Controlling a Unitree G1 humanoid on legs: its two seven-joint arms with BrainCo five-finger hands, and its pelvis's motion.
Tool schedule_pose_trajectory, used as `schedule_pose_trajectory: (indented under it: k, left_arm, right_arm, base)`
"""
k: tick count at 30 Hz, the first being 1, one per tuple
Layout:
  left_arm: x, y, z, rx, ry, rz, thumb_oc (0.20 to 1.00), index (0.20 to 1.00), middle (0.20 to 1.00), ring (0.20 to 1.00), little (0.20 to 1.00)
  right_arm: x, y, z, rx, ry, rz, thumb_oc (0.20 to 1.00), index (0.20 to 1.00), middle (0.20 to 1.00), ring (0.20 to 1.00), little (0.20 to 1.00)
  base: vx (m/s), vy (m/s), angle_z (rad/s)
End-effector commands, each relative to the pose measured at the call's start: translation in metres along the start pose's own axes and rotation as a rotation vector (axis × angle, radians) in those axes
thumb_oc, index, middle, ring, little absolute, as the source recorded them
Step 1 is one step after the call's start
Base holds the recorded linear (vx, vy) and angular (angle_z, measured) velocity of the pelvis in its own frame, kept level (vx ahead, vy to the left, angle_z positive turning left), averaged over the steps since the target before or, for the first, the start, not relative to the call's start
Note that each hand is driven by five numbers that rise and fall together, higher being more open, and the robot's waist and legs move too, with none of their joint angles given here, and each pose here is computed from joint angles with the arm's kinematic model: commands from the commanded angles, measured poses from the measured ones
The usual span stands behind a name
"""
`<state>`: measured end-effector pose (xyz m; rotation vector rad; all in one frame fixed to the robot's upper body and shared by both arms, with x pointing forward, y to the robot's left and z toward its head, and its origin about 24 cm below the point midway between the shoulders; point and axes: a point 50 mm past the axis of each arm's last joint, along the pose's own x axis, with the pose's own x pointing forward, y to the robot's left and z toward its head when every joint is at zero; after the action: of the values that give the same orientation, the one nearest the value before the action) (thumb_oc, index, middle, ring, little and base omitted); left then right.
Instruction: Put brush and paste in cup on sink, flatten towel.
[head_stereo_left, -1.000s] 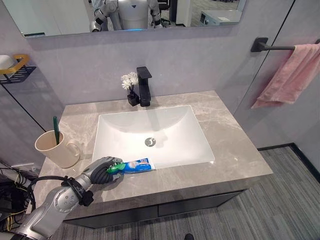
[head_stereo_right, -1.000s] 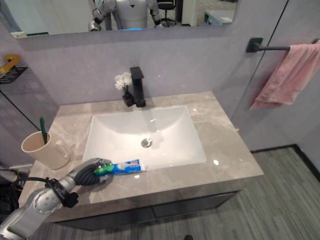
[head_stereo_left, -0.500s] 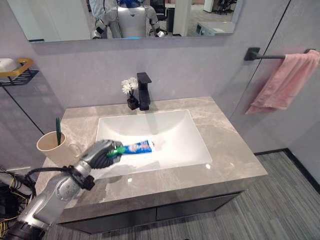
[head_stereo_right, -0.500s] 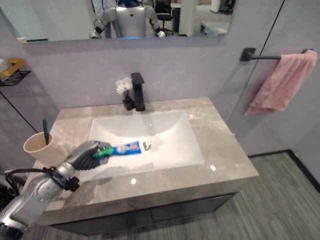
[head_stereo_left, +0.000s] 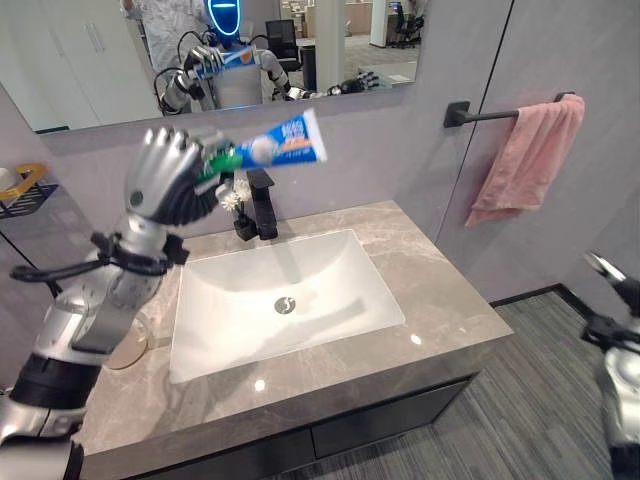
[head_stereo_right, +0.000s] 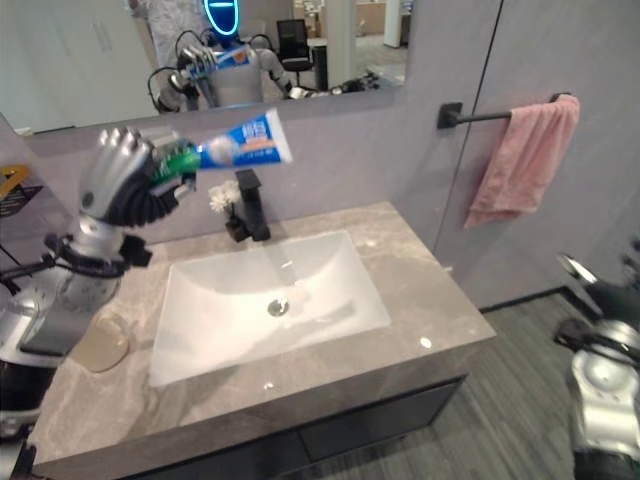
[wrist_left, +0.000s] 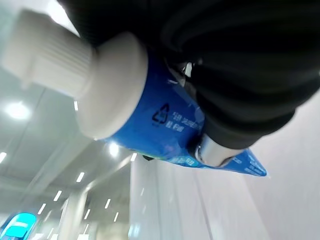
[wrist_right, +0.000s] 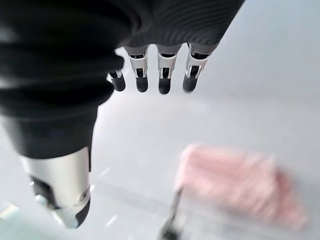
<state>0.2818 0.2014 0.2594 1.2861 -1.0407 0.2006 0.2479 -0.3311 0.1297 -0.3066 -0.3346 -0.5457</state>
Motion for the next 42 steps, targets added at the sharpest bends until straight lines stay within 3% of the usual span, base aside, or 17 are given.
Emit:
schedule_pose_trajectory:
  k: [1,4,5,16,21,27,42]
  left_arm:
    - [0.039,0.037,0.004,0.089,-0.074,0.216,0.200,0.200,0.200,0.200,0.200]
    - [0.052,0.033,0.019,0.017,-0.114,0.264,0.200,0.200,0.200,0.200,0.200]
    - [0.059,0.032,0.022,-0.005,-0.122,0.274,0.200,0.200,0.200,0.200,0.200]
    - [0.073,0.031,0.047,-0.132,-0.182,0.354,0.200,0.200,0.200,0.200,0.200]
    - [0.070,0.023,0.051,-0.188,-0.184,0.340,0.200,0.200,0.200,0.200,0.200]
    - [0.064,0.014,0.051,-0.217,-0.178,0.294,0.200,0.200,0.200,0.200,0.200]
    - [0.050,-0.001,0.054,-0.353,-0.157,0.224,0.200,0.200,0.200,0.200,0.200]
  right_arm:
    - [0.020,0.047,0.059,0.134,-0.239,0.311,1.000,1.000,1.000,1.000,1.000]
    - [0.016,0.095,0.066,0.342,-0.204,0.526,1.000,1.000,1.000,1.000,1.000]
    - [0.011,0.126,0.077,0.446,-0.203,0.633,1.000,1.000,1.000,1.000,1.000]
    - [-0.025,0.225,0.150,0.961,-0.224,0.932,1.000,1.000,1.000,1.000,1.000]
    - [-0.034,0.237,0.185,1.148,-0.278,1.036,1.000,1.000,1.000,1.000,1.000]
    - [-0.041,0.235,0.212,1.234,-0.366,1.085,1.000,1.000,1.000,1.000,1.000]
    - [-0.041,0.227,0.235,1.368,-0.439,1.035,1.000,1.000,1.000,1.000,1.000]
  base:
    - [-0.02,0.000,-0.07]
    - [-0.04,-0.003,-0.06]
    - [0.00,0.000,0.00]
    - [0.00,0.002,0.03]
    - [0.00,0.011,0.06]
    - [0.00,0.023,0.08]
    - [0.00,0.030,0.07]
